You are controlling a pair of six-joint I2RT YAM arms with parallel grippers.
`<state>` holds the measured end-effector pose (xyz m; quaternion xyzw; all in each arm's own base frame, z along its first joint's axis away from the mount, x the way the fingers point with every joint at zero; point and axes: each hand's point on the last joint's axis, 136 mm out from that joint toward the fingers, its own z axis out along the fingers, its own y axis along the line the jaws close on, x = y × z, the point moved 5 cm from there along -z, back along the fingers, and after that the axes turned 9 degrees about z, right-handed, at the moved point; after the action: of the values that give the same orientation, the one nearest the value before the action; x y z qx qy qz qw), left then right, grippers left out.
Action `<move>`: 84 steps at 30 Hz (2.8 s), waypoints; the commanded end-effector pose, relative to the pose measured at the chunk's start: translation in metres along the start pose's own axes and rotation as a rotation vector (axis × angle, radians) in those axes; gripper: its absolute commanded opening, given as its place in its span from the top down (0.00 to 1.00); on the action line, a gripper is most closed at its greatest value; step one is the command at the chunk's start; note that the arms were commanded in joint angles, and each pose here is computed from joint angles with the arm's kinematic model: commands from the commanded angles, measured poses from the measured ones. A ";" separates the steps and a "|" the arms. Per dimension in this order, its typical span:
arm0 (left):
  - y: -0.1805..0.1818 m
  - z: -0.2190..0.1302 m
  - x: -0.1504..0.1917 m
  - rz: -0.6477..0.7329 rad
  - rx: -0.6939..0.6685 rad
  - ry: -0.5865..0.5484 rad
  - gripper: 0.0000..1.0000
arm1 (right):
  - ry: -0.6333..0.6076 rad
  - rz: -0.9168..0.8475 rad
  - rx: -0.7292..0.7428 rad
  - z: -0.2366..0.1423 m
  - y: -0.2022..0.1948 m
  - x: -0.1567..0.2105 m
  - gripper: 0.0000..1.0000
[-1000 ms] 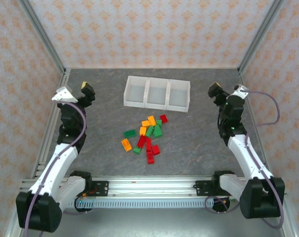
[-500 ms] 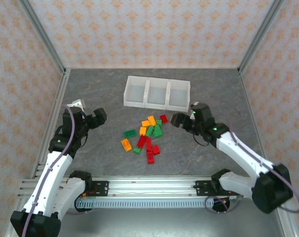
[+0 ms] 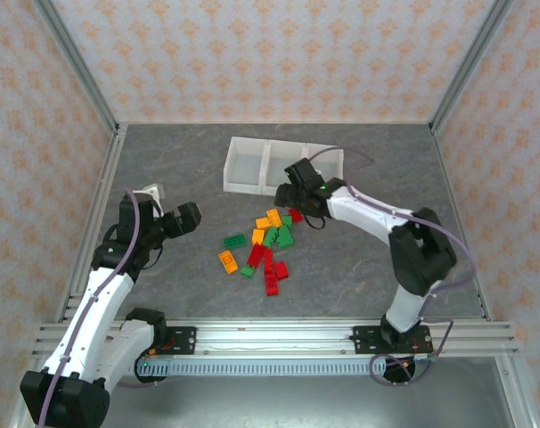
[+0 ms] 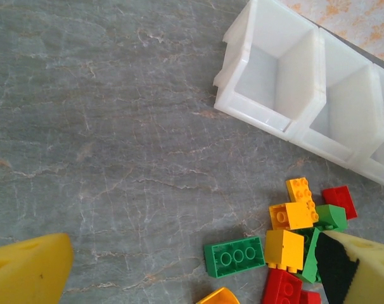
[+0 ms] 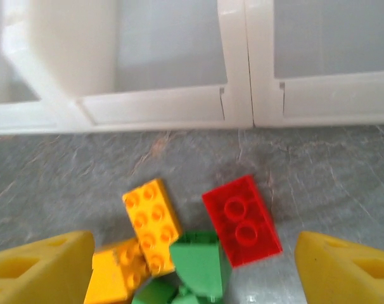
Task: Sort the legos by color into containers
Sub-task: Pick up the lego from the center of the table.
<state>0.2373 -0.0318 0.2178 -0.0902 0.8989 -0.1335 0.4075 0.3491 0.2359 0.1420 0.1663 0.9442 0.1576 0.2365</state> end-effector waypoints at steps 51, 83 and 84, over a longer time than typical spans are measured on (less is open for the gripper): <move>-0.004 0.019 0.018 0.041 -0.013 0.117 0.01 | 0.015 -0.066 0.349 0.040 -0.059 0.023 0.62; -0.028 -0.007 0.010 0.101 0.149 0.015 0.01 | -0.283 -0.126 0.180 -0.043 -0.021 -0.115 0.79; -0.028 -0.007 0.010 0.102 0.152 0.012 0.01 | -0.281 -0.136 0.179 -0.038 -0.021 -0.118 0.79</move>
<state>0.2281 -0.0563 0.2229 -0.0300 0.8956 -0.1726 0.4090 0.4095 0.1644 0.2164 0.1682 0.9184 0.0438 0.3553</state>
